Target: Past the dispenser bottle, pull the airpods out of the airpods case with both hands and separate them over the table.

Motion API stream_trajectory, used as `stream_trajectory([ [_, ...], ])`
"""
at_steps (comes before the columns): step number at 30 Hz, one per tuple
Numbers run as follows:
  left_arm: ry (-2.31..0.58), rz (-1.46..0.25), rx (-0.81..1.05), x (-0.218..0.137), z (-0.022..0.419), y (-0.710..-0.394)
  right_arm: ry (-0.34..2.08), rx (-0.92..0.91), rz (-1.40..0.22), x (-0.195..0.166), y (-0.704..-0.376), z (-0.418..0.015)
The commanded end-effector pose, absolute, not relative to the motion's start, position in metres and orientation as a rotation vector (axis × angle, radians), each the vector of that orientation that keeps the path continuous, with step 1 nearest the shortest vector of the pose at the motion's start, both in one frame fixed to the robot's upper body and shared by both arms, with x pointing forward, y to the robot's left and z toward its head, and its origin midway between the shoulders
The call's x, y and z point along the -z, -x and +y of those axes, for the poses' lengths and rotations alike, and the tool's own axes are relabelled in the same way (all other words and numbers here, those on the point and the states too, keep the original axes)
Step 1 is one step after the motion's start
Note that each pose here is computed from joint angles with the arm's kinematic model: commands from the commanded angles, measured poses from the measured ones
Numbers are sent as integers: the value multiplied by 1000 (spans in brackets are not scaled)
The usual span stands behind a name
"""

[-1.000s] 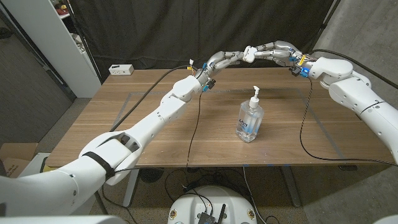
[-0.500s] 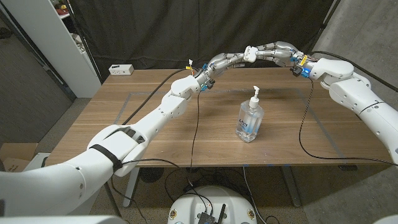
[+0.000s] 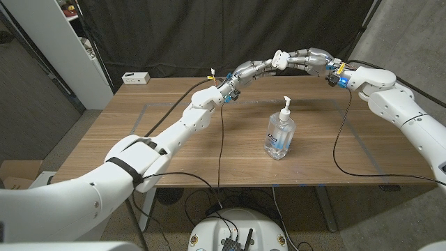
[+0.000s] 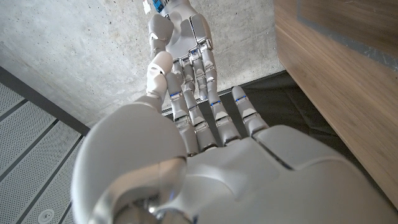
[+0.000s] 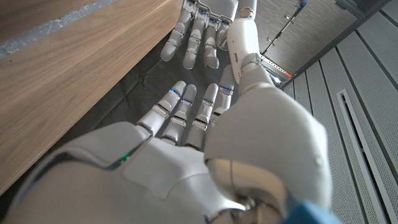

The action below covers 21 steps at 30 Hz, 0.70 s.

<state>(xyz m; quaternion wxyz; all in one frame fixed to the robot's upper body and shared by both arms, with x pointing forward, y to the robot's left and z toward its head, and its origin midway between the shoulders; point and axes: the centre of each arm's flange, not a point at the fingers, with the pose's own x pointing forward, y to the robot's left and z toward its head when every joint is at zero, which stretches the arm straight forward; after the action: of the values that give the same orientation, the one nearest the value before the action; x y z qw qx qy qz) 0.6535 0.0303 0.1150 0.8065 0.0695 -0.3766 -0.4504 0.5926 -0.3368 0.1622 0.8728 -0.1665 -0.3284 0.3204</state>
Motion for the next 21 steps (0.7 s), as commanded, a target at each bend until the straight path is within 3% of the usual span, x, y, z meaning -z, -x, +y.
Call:
stream_trajectory([
  [1, -118, -770, 979, -107, 30, -662, 234, -770, -670, -161, -599, -340],
  [21, -88, -768, 1006, -105, 35, -666, 172, -849, -621, -162, -608, -330],
])
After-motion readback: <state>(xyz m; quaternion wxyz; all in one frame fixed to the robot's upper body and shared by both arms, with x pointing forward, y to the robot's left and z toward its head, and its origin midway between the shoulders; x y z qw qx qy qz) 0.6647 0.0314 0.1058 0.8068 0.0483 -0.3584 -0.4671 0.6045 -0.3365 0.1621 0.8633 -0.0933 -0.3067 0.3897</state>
